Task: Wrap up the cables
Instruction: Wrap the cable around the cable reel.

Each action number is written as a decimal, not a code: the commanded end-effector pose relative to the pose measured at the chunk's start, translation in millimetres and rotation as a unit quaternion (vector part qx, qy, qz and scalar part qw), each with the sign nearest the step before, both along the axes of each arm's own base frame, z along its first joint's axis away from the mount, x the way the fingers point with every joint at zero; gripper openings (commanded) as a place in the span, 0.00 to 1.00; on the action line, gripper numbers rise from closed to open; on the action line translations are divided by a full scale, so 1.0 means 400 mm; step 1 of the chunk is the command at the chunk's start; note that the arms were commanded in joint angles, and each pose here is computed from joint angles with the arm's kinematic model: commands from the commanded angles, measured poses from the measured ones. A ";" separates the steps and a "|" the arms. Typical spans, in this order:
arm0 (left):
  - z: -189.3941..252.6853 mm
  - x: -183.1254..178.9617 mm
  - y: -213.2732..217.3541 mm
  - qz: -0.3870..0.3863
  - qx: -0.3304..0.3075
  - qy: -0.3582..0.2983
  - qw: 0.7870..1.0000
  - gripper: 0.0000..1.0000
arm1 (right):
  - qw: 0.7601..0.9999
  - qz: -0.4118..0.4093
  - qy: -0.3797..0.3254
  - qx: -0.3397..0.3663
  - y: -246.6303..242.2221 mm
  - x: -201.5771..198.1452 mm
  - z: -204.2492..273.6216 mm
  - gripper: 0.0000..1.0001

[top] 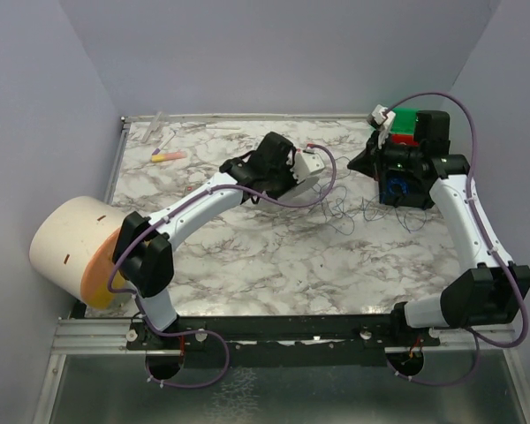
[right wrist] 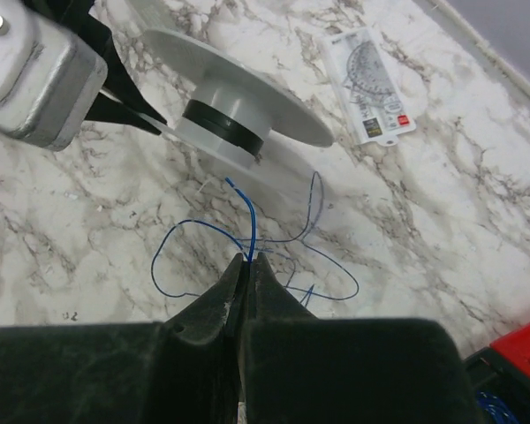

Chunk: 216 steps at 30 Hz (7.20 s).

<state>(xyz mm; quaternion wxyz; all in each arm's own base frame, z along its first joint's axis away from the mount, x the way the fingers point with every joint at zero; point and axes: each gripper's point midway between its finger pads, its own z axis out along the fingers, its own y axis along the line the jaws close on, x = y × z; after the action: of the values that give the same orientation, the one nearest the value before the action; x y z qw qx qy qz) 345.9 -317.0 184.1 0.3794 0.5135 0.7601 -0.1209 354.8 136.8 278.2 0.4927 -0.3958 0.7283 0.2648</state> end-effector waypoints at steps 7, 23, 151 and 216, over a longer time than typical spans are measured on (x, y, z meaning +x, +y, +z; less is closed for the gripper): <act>0.046 -0.029 0.065 -0.141 0.094 -0.128 0.977 0.00 | 0.985 0.090 0.142 0.049 0.055 -0.095 -0.041 0.01; 0.077 -0.226 0.138 -0.338 0.116 -0.152 0.921 0.00 | 0.927 0.219 0.303 0.025 0.244 -0.217 -0.157 0.00; 0.045 -0.245 0.090 -0.308 0.060 -0.071 0.947 0.00 | 0.919 0.321 0.056 -0.223 0.283 -0.306 -0.295 0.28; 0.214 -0.185 0.106 -0.237 -0.123 -0.065 0.962 0.00 | 0.981 0.162 0.047 -0.092 0.339 -0.170 -0.257 0.05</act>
<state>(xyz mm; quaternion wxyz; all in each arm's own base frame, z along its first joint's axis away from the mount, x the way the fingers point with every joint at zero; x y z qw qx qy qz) 273.8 -262.5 216.1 0.3798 0.6320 0.6300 -0.2439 293.3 272.5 180.5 0.3957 -0.5351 0.6953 0.2715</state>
